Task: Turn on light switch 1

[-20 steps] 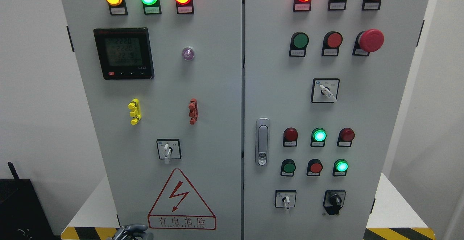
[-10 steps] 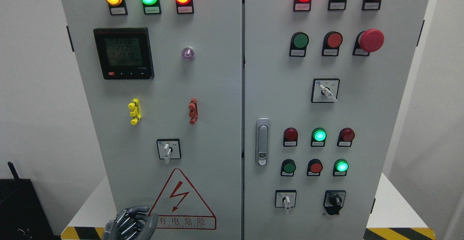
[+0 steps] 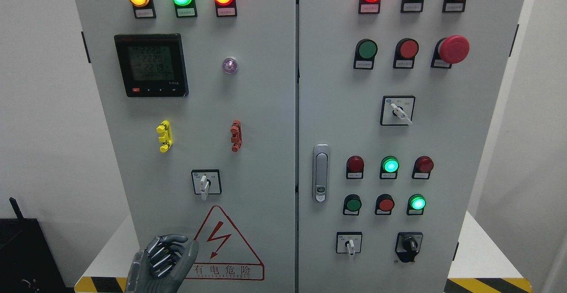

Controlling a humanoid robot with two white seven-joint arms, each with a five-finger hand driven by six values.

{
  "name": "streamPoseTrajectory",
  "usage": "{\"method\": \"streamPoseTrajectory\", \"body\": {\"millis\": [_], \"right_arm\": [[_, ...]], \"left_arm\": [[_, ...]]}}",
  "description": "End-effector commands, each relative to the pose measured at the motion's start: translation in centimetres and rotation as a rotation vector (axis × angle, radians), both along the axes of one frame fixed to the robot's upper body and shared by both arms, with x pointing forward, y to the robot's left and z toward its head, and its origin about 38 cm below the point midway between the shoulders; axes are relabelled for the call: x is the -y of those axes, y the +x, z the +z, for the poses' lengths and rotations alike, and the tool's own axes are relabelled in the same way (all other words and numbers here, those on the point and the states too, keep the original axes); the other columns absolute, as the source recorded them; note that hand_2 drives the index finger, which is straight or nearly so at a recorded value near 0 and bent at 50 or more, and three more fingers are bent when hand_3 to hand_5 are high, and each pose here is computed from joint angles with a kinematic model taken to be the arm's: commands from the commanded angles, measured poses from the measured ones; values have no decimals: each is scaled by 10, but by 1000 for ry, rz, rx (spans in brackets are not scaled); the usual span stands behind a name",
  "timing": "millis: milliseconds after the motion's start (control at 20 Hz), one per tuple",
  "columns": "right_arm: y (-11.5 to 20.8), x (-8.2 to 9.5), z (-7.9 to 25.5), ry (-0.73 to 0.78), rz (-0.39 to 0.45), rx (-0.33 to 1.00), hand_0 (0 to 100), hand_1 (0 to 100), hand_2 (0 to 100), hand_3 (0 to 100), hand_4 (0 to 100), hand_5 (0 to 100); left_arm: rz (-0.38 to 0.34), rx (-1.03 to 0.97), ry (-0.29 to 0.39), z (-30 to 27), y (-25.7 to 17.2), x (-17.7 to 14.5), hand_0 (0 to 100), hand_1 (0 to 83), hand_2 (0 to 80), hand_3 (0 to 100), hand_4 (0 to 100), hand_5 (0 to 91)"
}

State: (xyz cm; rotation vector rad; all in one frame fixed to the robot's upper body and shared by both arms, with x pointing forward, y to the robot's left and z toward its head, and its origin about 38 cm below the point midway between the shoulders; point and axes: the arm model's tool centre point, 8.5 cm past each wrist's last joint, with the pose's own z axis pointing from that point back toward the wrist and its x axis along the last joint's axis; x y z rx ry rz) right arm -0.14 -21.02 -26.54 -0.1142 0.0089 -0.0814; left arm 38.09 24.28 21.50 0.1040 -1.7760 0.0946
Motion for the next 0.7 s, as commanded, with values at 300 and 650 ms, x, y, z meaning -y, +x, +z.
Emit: {"method": "streamPoseTrajectory", "body": {"millis": [300, 650], "right_arm": [[0, 0, 0, 0, 0, 0, 305, 0, 0, 0, 0, 0], [0, 0, 0, 0, 0, 0, 305, 0, 0, 0, 0, 0]], "left_arm": [[-3, 24, -11, 23, 9, 20, 56, 656, 499, 751, 881, 825], [5, 27, -13, 37, 16, 21, 86, 659, 503, 747, 880, 823]]}}
